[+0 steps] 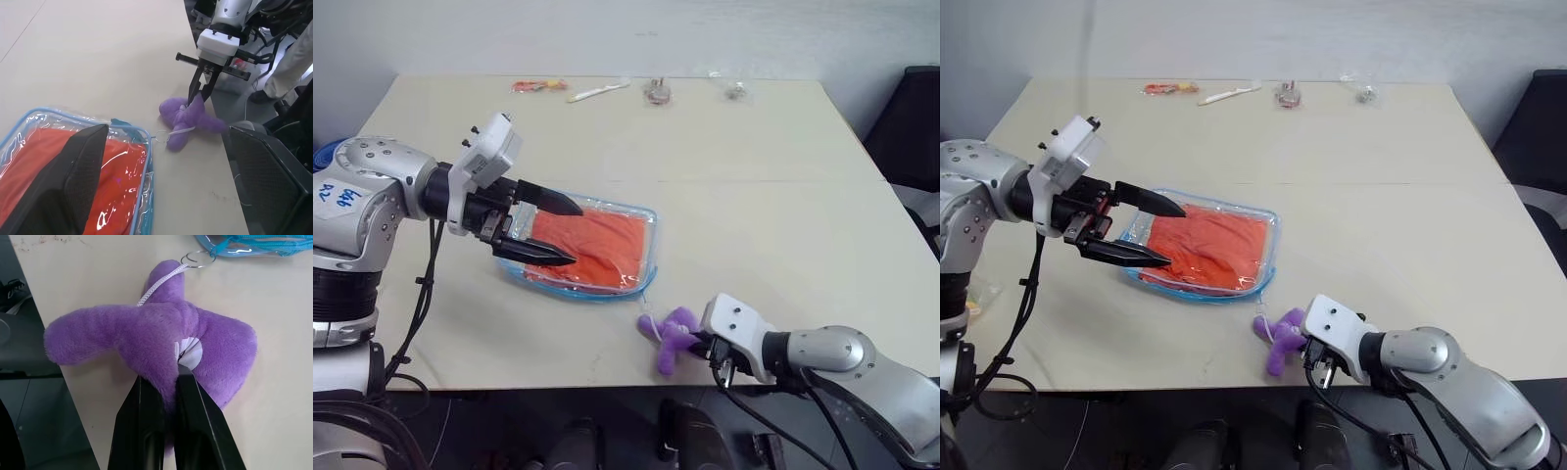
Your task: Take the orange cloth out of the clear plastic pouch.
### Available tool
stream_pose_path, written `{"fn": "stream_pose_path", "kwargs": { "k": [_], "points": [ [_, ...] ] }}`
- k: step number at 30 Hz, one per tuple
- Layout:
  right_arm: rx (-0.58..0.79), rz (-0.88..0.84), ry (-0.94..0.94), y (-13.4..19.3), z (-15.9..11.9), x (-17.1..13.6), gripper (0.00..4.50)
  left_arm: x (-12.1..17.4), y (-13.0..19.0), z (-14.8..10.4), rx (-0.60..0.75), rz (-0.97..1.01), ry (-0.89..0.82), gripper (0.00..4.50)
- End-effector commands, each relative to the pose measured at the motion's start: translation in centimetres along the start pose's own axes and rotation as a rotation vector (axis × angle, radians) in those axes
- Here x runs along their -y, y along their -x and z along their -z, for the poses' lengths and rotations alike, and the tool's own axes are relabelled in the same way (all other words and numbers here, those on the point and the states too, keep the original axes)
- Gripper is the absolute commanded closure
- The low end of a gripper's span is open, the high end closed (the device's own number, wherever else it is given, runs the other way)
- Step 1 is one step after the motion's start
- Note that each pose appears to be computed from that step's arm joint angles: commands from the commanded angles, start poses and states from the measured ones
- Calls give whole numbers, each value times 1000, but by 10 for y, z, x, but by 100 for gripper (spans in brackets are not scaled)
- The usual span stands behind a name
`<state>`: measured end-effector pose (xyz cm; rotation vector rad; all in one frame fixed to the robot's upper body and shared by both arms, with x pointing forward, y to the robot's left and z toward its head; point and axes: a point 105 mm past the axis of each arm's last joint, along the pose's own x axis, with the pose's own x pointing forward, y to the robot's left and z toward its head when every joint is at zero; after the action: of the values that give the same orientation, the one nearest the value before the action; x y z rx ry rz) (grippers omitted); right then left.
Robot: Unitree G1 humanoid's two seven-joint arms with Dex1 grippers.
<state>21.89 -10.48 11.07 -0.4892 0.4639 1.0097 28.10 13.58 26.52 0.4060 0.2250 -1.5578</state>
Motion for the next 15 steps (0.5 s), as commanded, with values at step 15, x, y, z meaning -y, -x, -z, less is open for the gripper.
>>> {"fn": "stream_pose_path", "kwargs": {
  "k": [15],
  "points": [
    [54,-30,-41,-22,-10,1,449,3,-6,7,-61,2,-63,33]
  ]
}}
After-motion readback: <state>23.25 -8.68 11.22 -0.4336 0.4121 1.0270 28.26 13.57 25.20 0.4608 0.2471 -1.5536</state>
